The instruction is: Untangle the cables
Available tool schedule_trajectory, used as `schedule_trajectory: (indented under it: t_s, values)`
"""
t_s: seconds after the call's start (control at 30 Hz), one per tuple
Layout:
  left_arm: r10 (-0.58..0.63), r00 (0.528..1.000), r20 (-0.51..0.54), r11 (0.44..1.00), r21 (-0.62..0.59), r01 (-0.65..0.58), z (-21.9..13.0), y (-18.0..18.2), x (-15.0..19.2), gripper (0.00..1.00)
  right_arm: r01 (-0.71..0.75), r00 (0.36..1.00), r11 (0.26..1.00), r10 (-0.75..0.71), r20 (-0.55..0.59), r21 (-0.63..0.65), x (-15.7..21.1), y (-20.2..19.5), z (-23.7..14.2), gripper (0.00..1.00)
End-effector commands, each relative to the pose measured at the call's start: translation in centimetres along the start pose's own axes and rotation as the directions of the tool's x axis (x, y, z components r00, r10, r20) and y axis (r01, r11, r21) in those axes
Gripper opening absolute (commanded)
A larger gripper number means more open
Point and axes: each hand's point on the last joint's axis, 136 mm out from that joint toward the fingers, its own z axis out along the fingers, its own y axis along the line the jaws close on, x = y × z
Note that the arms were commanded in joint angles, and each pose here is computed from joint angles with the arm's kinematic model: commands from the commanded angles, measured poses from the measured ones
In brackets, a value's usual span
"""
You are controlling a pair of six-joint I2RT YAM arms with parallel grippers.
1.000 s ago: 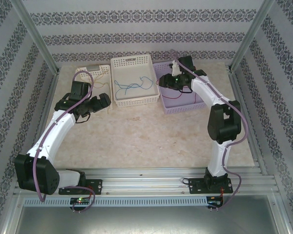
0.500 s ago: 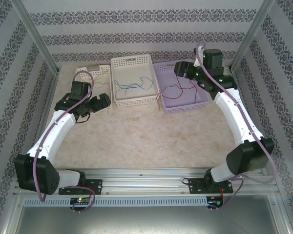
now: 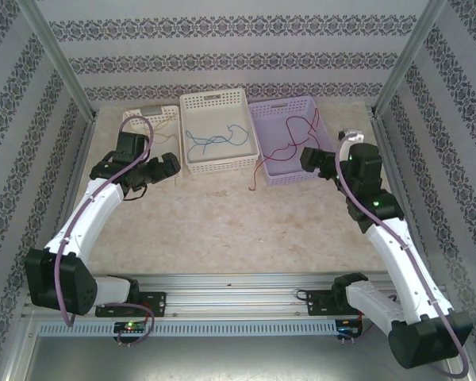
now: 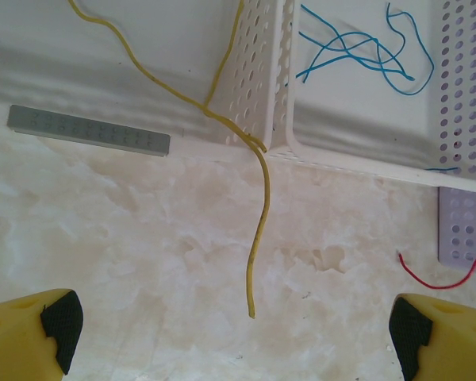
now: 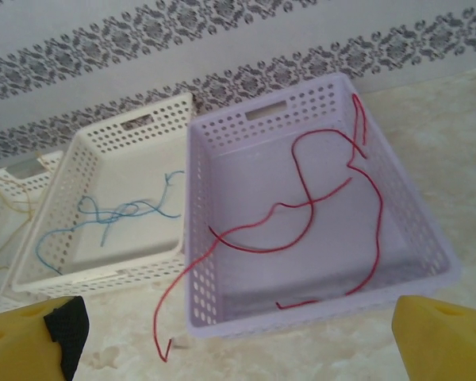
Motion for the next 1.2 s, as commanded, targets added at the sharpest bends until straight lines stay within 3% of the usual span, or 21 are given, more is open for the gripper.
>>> schedule_trajectory:
  t_s: [0.0, 0.07, 0.27, 0.5, 0.63, 0.77, 0.9, 1.03, 1.1, 1.17]
  values:
    - [0.032, 0.999, 0.018, 0.999, -0.024, -0.032, 0.2, 0.5, 0.4, 1.00, -0.005, 0.999, 0.988, 0.012, -0.045, 0.152, 3.8, -3.9, 0.7, 0.98]
    - [0.053, 0.997, 0.058, 0.998, -0.038, -0.051, 0.4, 1.0, 0.4, 1.00, 0.017, 1.000, 0.963, -0.015, -0.013, 0.270, 4.8, -6.6, 0.4, 0.98]
    - [0.111, 0.976, 0.185, 0.994, -0.046, -0.104, 0.3, 2.0, 0.4, 1.00, 0.006, 0.997, 0.903, -0.040, 0.069, 0.430, 4.6, -10.5, 0.2, 0.98]
    - [0.171, 0.947, 0.273, 0.981, -0.132, -0.139, 0.0, 3.9, 0.0, 1.00, -0.023, 0.990, 0.907, -0.037, 0.135, 0.421, 4.2, -11.8, 0.6, 0.98]
    - [0.195, 0.930, 0.312, 0.978, -0.139, -0.158, 0.4, 4.3, 0.0, 1.00, -0.016, 0.988, 0.864, -0.065, 0.143, 0.504, 4.6, -13.9, 1.5, 0.98]
    - [0.275, 0.906, 0.322, 0.945, -0.264, -0.193, 0.9, 6.3, -0.4, 1.00, -0.016, 0.957, 0.859, -0.136, 0.258, 0.511, 5.2, -14.4, 3.3, 0.98]
    - [0.351, 0.873, 0.339, 0.904, -0.365, -0.222, 2.0, 8.3, -0.4, 1.00, 0.039, 0.966, 0.841, -0.170, 0.196, 0.540, 6.7, -16.3, 5.9, 0.98]
    - [0.414, 0.797, 0.440, 0.882, -0.409, -0.233, 2.3, 9.5, -1.0, 1.00, 0.059, 0.954, 0.857, -0.199, 0.223, 0.512, 8.6, -16.5, 7.6, 0.98]
    - [0.392, 0.789, 0.474, 0.894, -0.399, -0.205, 3.2, 10.7, -0.8, 1.00, 0.126, 0.963, 0.862, -0.225, 0.148, 0.491, 9.5, -15.7, 8.4, 0.98]
    - [0.398, 0.792, 0.463, 0.892, -0.398, -0.215, 4.5, 11.8, -0.5, 1.00, 0.138, 0.954, 0.868, -0.246, 0.171, 0.477, 9.0, -15.2, 8.5, 0.98]
